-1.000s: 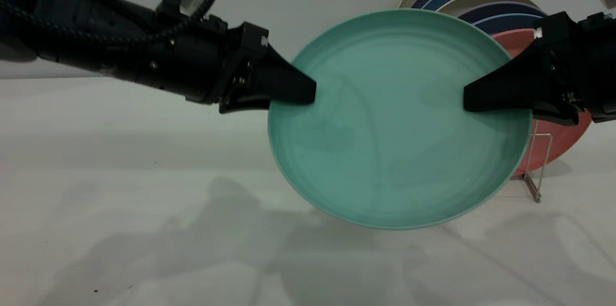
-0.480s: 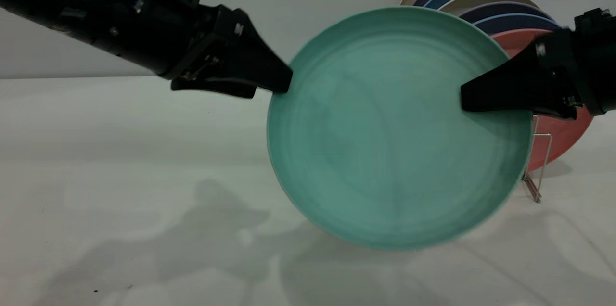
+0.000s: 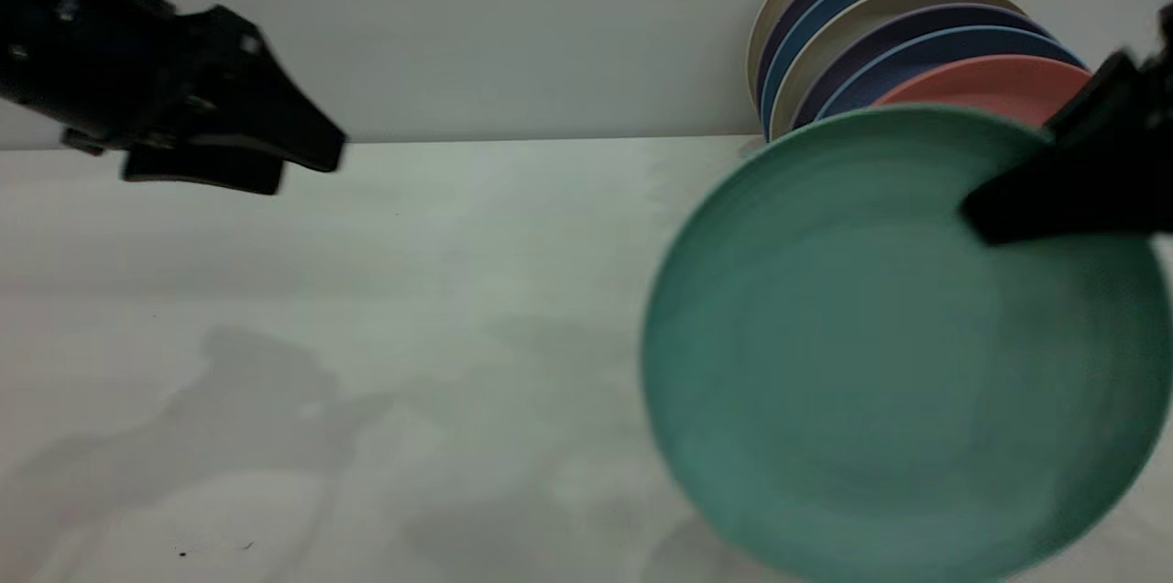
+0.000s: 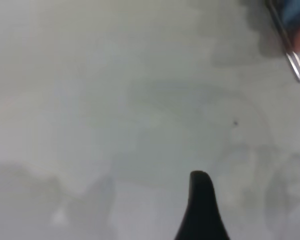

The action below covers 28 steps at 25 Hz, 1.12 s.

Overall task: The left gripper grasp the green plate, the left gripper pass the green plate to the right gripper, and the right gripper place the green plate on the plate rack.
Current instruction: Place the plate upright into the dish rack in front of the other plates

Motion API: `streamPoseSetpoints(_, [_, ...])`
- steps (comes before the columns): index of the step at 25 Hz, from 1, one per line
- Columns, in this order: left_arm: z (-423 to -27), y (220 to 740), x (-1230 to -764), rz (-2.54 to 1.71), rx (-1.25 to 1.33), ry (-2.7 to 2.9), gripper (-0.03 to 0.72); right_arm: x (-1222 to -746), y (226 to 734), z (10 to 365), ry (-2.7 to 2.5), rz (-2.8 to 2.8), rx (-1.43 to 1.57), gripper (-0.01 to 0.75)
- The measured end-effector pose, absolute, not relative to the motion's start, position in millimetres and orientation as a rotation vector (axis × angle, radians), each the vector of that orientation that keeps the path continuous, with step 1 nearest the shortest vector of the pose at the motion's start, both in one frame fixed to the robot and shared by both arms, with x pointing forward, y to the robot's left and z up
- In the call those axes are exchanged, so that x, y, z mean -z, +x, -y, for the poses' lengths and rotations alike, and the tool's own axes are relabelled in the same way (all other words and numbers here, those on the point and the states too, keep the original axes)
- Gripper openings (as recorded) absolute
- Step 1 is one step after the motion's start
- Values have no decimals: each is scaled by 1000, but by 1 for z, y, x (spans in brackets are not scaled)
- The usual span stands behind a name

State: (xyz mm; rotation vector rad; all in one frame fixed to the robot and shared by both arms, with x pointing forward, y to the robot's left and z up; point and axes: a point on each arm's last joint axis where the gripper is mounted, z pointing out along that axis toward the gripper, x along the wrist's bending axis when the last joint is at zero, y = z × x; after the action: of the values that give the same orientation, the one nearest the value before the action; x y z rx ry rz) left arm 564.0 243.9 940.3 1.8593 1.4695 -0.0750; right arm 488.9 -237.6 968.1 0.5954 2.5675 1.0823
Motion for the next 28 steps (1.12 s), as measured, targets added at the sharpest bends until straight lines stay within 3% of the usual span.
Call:
streamPoseSetpoints(12, [-257, 568, -940, -1523, 16, 1830, 576, -1019, 518, 251, 227, -2442, -728, 69])
streamPoseSetpoints(28, [-258, 569, -939, -1533, -5, 1828, 570, -1056, 554, 255, 41, -2365, -575, 69])
